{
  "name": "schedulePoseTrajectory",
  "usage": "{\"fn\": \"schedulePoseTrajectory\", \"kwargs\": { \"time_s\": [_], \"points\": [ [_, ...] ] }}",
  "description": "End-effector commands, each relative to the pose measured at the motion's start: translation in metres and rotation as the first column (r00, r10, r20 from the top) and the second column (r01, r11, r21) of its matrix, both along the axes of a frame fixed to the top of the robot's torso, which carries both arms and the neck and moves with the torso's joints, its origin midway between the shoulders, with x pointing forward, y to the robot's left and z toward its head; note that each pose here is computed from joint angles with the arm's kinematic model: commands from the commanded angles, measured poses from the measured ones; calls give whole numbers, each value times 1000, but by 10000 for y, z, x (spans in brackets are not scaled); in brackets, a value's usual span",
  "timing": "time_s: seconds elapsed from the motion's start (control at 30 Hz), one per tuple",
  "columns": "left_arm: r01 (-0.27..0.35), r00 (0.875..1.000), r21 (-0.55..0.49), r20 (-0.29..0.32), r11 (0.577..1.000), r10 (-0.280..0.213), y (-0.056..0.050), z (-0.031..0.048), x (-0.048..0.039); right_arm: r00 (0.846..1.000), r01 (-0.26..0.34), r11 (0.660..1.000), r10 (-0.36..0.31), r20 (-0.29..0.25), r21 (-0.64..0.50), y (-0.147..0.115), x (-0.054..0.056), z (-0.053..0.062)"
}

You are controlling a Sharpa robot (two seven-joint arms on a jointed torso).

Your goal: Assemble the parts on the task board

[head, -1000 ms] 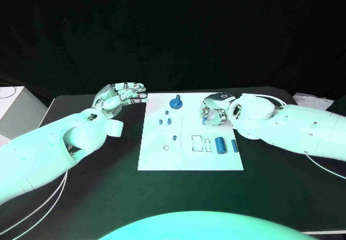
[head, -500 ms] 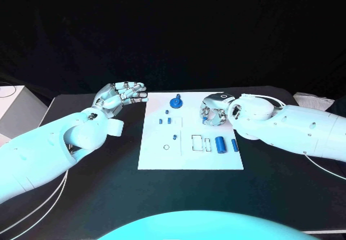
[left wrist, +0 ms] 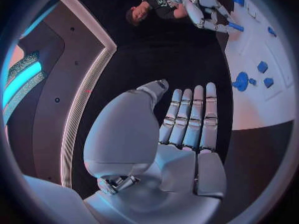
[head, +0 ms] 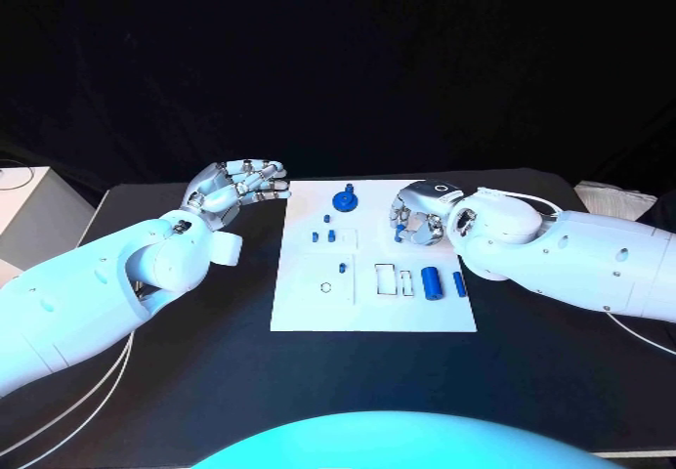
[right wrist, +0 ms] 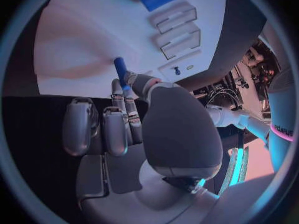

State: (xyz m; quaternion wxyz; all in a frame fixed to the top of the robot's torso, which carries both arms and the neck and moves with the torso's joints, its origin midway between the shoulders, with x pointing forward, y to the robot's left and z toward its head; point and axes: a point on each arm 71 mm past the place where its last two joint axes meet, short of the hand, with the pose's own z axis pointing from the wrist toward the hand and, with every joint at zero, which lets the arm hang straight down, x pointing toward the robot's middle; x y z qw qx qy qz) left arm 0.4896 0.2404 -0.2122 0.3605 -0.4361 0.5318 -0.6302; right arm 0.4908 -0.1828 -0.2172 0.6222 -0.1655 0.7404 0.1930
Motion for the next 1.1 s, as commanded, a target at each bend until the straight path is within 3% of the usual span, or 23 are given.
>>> {"fn": "schedulePoseTrajectory", "kwargs": {
  "time_s": [0.03, 0.2, 0.47, 0.8, 1.1],
  "points": [
    [14, 1000, -14, 7, 1000, -14, -16, 7, -3, 997, 1, 999, -4, 75, 47, 30, -37, 131],
    [14, 1000, -15, 7, 1000, -13, -19, 5, -1, 996, -12, 996, 3, 92, 93, 70, -116, 294],
    [14, 1000, -16, 6, 1000, -14, -25, 2, 2, 994, -85, 982, 73, 78, 166, 331, -331, 423],
    [16, 1000, -17, 7, 1000, -15, -32, 5, -1, 974, -223, 956, 210, 82, 192, 803, -593, 259],
    [12, 1000, -15, 7, 1000, -12, -15, 7, -3, 964, -266, 944, 257, 70, 193, 1014, -717, 70]
  ]
}}
